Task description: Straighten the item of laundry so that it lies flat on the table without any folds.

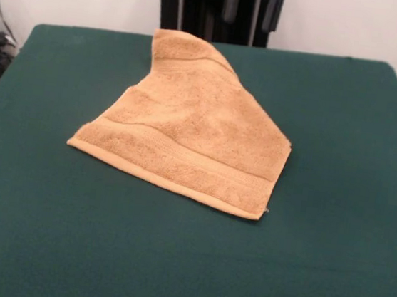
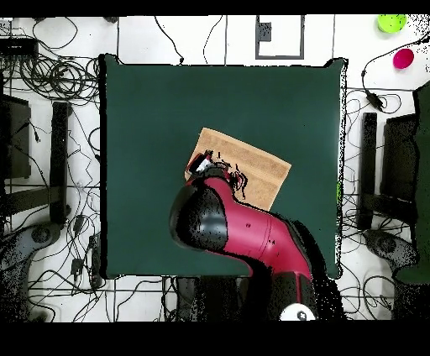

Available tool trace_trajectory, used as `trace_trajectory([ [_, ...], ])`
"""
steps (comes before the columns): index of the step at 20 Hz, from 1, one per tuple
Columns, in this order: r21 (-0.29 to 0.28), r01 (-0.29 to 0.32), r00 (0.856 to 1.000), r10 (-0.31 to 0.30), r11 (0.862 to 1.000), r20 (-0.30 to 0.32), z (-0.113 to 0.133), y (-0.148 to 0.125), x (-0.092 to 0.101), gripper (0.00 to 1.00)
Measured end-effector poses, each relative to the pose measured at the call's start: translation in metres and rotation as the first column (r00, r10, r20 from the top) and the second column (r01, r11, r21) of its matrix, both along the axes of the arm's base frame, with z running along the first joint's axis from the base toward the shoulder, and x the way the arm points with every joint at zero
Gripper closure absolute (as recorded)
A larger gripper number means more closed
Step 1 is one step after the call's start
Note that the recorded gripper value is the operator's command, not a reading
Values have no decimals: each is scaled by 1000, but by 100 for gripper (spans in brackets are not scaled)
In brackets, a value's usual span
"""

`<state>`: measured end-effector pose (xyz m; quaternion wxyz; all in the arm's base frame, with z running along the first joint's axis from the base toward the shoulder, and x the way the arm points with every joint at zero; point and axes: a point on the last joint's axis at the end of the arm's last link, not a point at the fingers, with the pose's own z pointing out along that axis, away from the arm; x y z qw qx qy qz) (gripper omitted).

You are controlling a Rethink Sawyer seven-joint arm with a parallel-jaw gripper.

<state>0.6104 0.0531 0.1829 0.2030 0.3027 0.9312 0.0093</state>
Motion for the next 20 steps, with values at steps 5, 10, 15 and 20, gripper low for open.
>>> trace_trajectory([
  [5,-3,5,1000,-5,1000,8,-16,0,1,0],
  [10,-4,-6,1000,6,1000,17,-54,6,3,0],
  [15,7,-22,999,22,1000,24,-98,16,9,0],
  [20,8,-33,999,33,999,11,-124,20,20,0],
])
